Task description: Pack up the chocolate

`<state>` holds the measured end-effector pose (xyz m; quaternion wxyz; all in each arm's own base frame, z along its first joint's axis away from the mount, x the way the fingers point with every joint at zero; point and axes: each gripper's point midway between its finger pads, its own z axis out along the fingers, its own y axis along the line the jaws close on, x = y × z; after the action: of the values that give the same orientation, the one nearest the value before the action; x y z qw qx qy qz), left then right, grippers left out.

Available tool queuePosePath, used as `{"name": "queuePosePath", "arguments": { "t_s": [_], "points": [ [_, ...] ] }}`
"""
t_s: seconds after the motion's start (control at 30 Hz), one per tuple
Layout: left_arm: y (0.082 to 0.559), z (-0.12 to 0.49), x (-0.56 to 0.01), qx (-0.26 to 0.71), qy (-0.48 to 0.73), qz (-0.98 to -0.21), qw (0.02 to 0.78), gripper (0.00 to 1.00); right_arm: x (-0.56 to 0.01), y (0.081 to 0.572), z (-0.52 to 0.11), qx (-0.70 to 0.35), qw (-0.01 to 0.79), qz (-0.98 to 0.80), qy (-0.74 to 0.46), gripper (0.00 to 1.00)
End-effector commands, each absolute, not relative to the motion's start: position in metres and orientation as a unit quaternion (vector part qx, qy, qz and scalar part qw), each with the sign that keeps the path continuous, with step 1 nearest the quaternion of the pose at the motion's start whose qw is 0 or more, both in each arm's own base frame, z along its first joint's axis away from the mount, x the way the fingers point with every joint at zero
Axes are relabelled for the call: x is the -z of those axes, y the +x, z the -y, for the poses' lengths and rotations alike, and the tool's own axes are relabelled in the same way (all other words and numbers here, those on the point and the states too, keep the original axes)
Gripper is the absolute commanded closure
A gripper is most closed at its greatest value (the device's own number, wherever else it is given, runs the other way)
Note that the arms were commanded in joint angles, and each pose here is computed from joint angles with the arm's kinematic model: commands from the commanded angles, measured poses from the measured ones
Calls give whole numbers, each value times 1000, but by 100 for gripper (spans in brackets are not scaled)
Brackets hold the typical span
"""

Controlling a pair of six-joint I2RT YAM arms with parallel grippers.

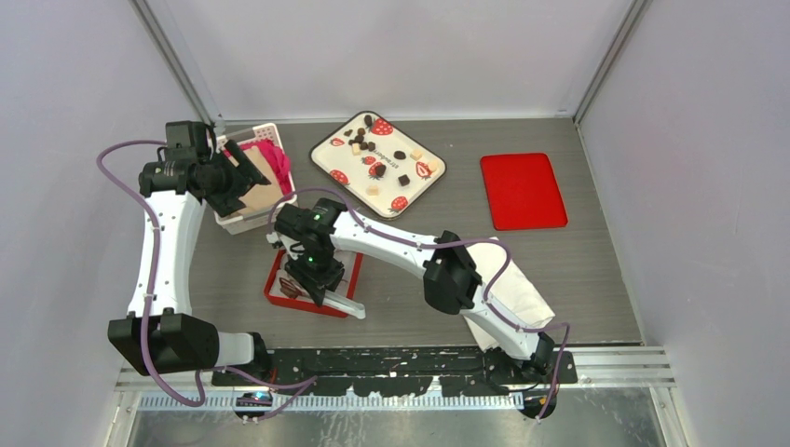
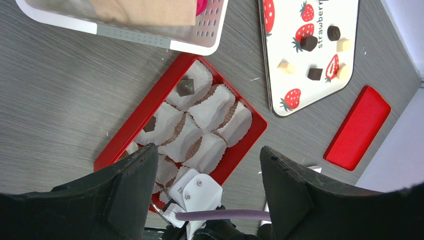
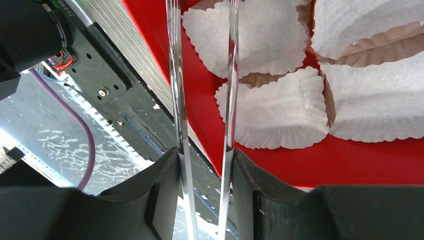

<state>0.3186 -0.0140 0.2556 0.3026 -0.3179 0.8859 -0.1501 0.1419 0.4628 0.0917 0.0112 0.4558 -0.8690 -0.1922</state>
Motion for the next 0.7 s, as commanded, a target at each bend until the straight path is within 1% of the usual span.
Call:
{"name": "queuePosePath", "arguments": {
  "t_s": [0.0,0.13,0.23,0.33,0.37,0.57,0.63,0.67],
  "points": [
    [319,16,-267,163,-311,-878,324,25,-121,142,-471,219,-21,857,467,57],
    [318,14,-269,159,-311,-878,326,25,-135,152,-471,216,-59,858,463,60],
    [318,14,-269,159,-310,-879,327,25,-156,158,-480,241,-98,851,456,60],
    [317,14,-269,159,-309,-878,329,25,-172,165,-480,248,-127,850,448,63],
    [317,14,-270,158,-310,-878,329,25,-176,168,-479,247,-133,850,445,66],
    [318,12,-271,155,-311,-877,331,25,-188,198,-449,214,-163,870,414,93],
    [318,12,-271,154,-310,-878,331,25,-189,211,-424,194,-166,884,392,99],
    [318,12,-271,154,-310,-878,331,25,-190,220,-411,186,-169,891,378,99]
  ]
}}
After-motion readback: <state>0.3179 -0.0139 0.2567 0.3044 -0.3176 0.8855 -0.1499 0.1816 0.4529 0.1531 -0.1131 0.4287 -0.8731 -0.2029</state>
